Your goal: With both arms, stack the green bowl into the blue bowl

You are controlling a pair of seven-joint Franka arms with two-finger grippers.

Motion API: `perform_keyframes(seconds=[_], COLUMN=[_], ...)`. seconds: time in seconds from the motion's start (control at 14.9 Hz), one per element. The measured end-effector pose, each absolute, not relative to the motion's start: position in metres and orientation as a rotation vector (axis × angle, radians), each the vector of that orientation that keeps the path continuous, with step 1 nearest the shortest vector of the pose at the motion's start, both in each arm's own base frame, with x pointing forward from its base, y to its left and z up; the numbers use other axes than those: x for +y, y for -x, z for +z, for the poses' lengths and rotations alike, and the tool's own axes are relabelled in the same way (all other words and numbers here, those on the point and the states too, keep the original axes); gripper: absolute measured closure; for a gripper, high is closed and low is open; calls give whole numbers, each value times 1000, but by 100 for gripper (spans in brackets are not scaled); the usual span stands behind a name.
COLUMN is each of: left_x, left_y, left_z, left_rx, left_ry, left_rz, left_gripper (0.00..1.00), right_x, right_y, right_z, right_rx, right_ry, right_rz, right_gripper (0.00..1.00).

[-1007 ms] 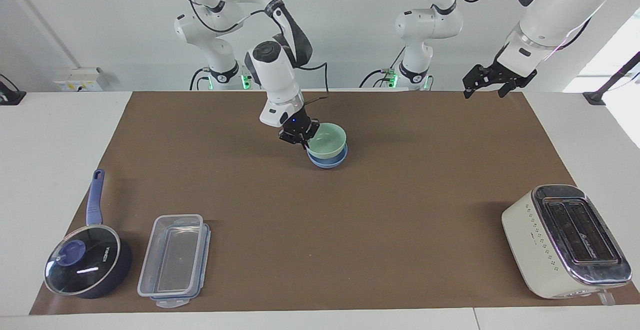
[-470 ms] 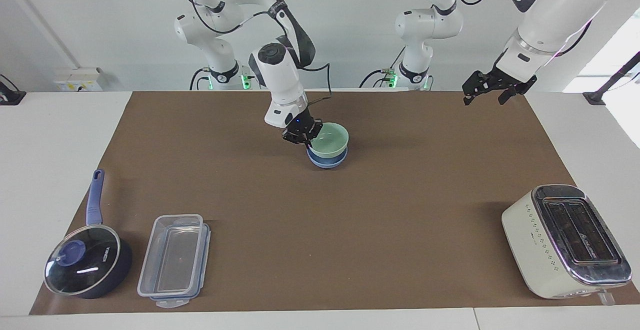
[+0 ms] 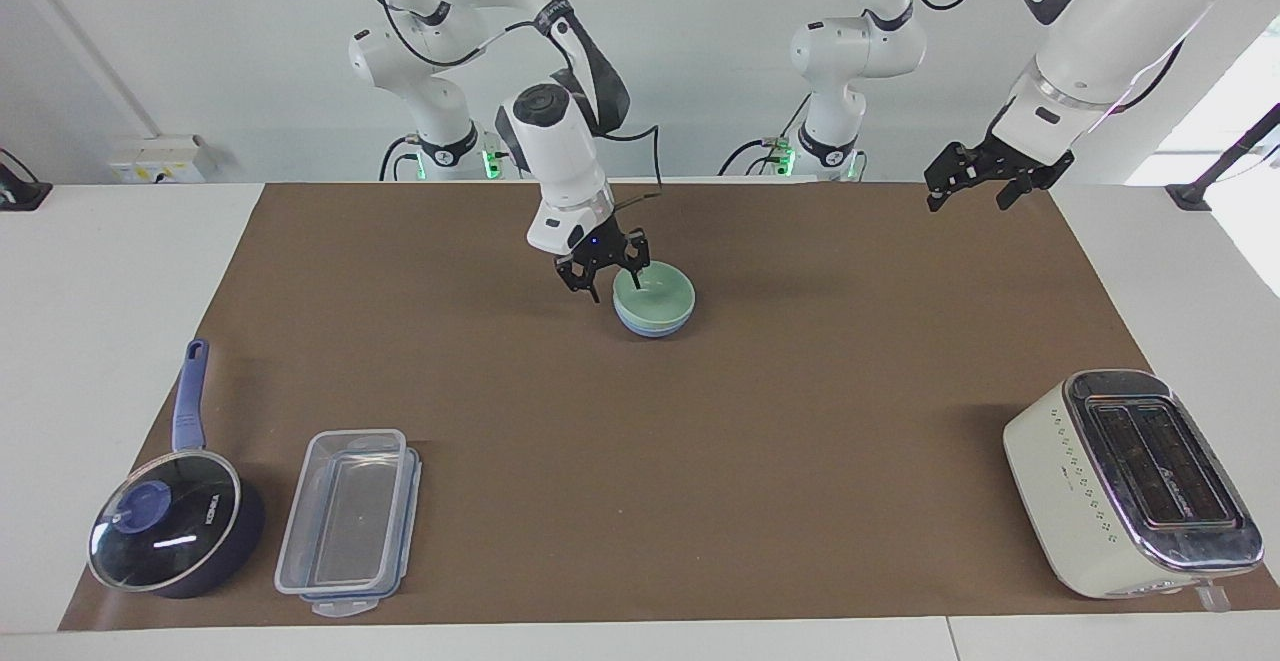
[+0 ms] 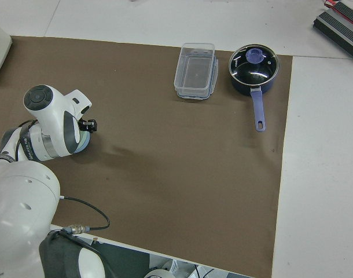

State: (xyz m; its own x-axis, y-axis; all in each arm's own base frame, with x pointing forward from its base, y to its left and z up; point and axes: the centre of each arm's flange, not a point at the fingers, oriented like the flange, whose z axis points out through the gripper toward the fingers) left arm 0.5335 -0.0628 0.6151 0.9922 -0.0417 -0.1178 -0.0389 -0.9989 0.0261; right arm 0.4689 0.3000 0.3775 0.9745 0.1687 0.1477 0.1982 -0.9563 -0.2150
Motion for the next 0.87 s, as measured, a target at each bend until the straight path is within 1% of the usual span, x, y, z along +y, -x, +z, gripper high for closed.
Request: perform_keyframes(seconds=[0.07,0.13,0.4,0.6,0.87], left_x=[-63,-63,-62,-61,-58], left_y=[-533,-533,-534,-534,-534], left_z=[615,615,615,615,615], left_rx=[-63,-63,-61,-57,-51], left_ry=[-3112,-3112,-3113,-3113,-3113], left_rz=[-184,-184,-184,-183,-183], left_gripper=[0,0,0,0,0], right_x=[289,276,206,157,97], right_y=[-472,-474,-477,-481,-492], right_z=[387,397,440,458,468], right_rx=[-250,-223,-91,11,129], right_ry=[2898,2906,2951,2977,3036], right_rz=[-174,-151,-53,-78,-121], right_gripper=[7,0,0,0,0])
